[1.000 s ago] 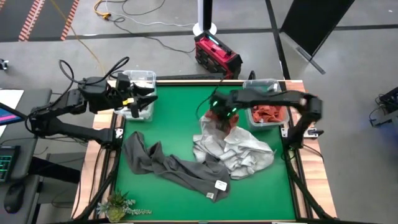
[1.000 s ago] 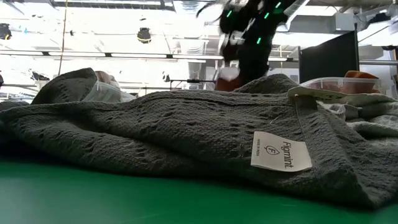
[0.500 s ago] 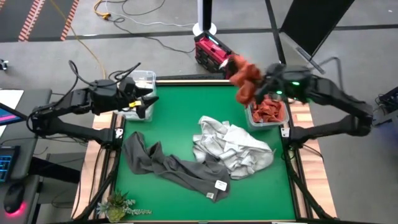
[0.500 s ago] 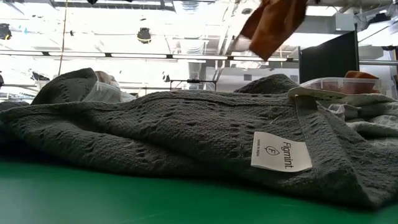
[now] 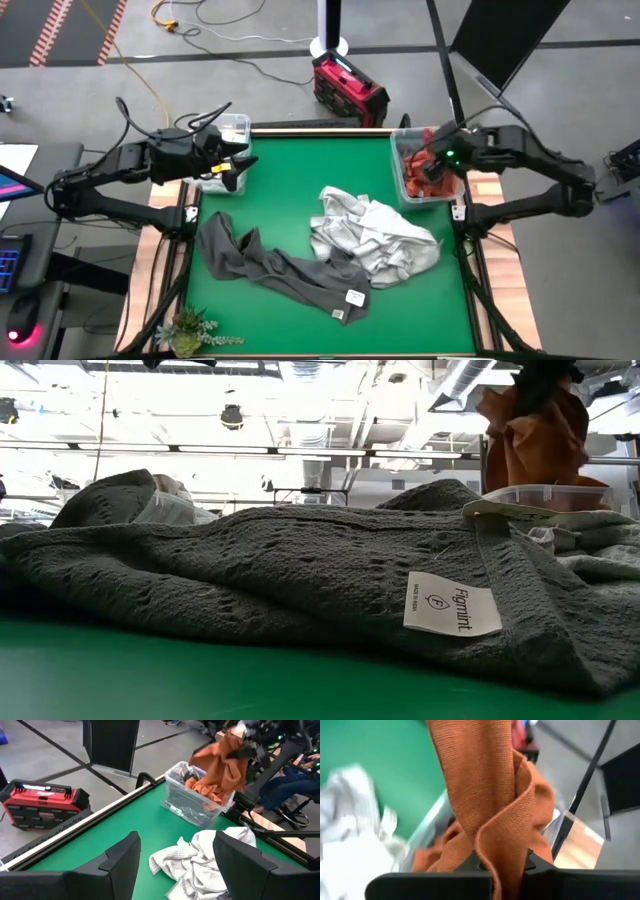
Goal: Sort towels by color in basket
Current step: Put the orange towel into the right transparent bin, then put the white towel into the left transparent bin
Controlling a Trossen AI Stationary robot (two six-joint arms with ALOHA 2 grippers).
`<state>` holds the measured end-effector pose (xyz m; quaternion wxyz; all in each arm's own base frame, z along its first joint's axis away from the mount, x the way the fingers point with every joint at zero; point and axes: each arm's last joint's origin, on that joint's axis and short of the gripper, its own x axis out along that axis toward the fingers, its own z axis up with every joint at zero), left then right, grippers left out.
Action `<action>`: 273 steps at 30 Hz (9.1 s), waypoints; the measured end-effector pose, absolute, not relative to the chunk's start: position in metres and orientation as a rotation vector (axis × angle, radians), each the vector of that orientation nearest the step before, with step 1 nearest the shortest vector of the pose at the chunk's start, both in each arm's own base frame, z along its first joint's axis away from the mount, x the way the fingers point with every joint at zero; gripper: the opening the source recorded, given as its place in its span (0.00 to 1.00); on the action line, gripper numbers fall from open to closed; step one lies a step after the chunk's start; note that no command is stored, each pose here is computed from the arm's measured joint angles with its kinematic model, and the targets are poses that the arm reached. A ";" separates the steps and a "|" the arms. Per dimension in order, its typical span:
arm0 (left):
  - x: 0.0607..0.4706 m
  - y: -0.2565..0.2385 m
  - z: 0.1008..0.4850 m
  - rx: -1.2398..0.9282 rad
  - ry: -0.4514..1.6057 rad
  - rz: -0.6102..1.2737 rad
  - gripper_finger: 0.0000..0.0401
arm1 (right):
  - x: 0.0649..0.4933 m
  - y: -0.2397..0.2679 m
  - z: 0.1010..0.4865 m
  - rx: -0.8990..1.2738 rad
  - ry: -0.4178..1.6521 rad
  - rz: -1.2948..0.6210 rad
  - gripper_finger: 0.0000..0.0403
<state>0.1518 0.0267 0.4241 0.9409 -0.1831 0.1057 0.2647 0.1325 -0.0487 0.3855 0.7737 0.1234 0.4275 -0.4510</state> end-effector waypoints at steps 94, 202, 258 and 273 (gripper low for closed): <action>0.152 0.023 0.420 -0.378 0.283 0.429 0.60 | 0.137 -0.128 0.357 0.407 1.127 -0.950 0.69; 0.455 0.094 0.397 -0.027 0.381 0.341 0.81 | 0.107 -0.057 0.398 0.306 0.988 -0.577 0.69; 0.241 0.052 0.491 -0.059 0.490 0.364 0.81 | 0.179 -0.108 0.336 0.325 0.921 -0.366 0.57; 0.266 -0.016 0.390 -0.204 0.526 -0.091 0.81 | 0.269 0.009 0.280 0.214 1.165 -0.122 0.59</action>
